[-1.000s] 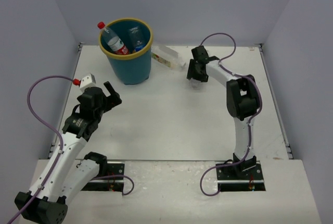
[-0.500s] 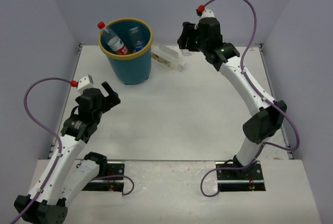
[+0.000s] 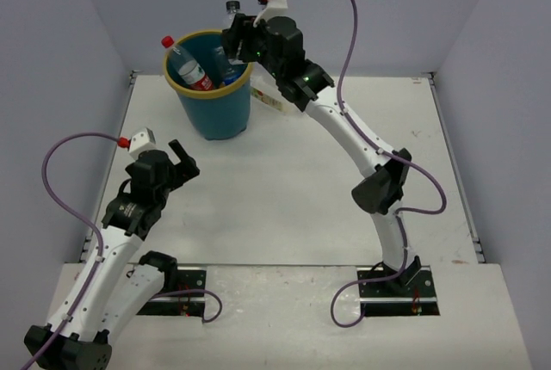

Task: Put the plastic bottles in the bin

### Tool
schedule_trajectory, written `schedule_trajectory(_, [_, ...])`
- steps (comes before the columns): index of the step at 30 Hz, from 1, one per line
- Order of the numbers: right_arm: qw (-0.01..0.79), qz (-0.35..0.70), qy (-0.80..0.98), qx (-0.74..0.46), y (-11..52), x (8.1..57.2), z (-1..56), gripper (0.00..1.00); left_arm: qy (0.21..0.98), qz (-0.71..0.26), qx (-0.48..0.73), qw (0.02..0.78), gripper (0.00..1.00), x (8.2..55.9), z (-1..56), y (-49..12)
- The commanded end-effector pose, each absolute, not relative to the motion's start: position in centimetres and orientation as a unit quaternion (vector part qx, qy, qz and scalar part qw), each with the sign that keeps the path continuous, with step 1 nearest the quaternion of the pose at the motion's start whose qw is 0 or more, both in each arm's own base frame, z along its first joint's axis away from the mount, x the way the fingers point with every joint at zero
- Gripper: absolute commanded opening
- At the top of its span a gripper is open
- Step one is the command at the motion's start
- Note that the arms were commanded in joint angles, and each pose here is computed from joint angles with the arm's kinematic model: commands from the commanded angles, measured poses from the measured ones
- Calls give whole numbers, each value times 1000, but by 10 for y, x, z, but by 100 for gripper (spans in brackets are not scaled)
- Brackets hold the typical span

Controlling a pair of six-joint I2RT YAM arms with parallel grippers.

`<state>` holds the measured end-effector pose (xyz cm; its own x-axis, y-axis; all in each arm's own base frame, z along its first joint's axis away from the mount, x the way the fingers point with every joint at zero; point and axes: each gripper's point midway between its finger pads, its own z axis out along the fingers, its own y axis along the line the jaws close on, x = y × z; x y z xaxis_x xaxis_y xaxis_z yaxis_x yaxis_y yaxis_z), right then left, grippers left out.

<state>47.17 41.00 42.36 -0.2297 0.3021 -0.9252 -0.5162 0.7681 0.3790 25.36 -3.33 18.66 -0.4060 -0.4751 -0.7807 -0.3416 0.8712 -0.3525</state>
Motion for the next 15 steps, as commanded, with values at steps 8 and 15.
schedule_trajectory(8, [630,386,671,-65,445,501,417,84,817,-97,-242,514,100,256,197,-37])
schedule_trajectory(15, [635,367,674,-93,438,492,424,99,814,-98,-241,519,100,256,200,-37])
